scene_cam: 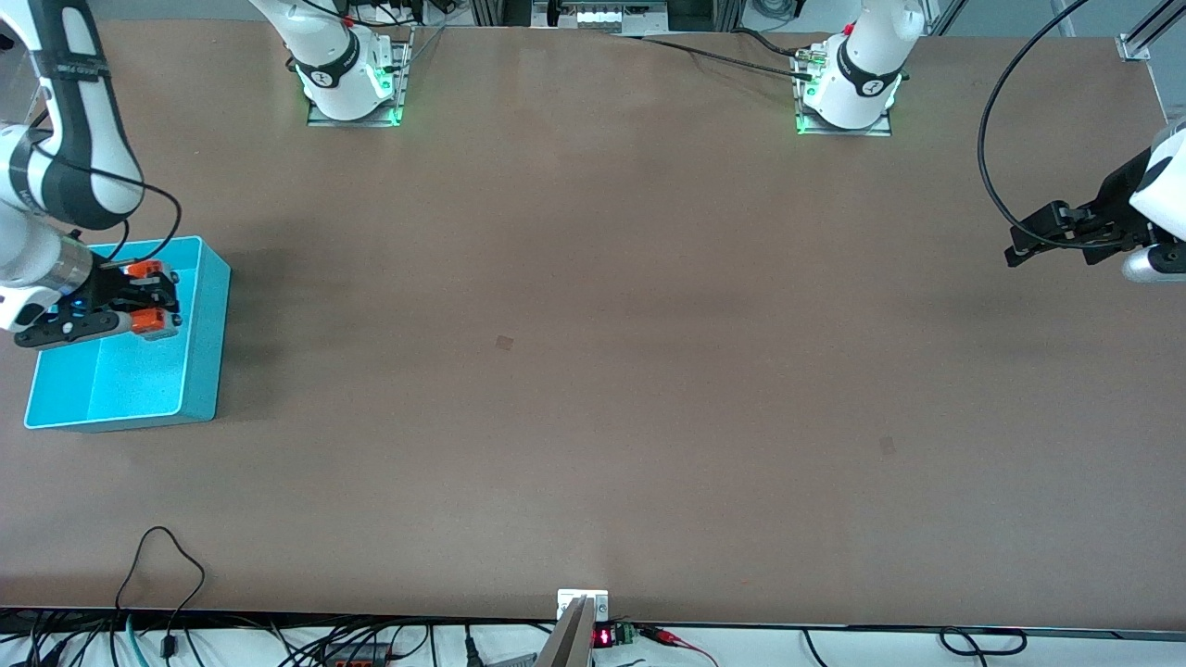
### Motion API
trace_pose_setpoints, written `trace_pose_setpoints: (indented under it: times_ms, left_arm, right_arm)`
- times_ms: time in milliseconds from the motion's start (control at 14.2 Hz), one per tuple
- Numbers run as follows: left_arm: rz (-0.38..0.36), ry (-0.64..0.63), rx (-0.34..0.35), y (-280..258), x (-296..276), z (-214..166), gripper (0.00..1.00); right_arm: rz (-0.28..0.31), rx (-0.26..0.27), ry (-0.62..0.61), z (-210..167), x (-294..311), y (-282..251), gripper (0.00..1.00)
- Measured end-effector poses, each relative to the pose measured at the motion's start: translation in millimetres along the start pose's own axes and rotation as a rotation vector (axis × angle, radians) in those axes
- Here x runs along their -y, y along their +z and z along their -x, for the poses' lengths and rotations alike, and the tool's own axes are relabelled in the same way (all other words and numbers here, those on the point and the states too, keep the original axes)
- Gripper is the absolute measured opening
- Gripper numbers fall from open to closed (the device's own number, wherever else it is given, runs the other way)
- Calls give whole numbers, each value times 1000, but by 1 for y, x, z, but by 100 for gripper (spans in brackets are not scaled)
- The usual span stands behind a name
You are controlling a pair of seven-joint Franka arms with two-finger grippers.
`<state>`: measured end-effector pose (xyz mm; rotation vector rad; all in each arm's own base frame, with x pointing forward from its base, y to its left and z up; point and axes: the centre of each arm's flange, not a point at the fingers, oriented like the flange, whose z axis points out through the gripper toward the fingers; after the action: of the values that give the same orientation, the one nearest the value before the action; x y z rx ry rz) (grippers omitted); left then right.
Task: Wind up bus and store in blue box
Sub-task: 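Lift the bus with the right gripper and lower it into the cyan box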
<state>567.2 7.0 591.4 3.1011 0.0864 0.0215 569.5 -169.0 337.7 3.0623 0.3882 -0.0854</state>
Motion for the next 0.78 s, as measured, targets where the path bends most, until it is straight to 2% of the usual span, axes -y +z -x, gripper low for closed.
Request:
trace_pose_setpoints:
  times_ms: [283, 495, 777]
  left_arm:
    - [0, 4, 1, 0, -2, 1, 100]
    - [1, 19, 0, -2, -10, 2, 100]
    - [0, 30, 13, -5, -16, 7, 100]
  right_arm:
    - [8, 26, -4, -3, -47, 26, 54]
    - [4, 75, -5, 6, -81, 69, 54]
    - [-11, 100, 7, 7, -89, 101, 54]
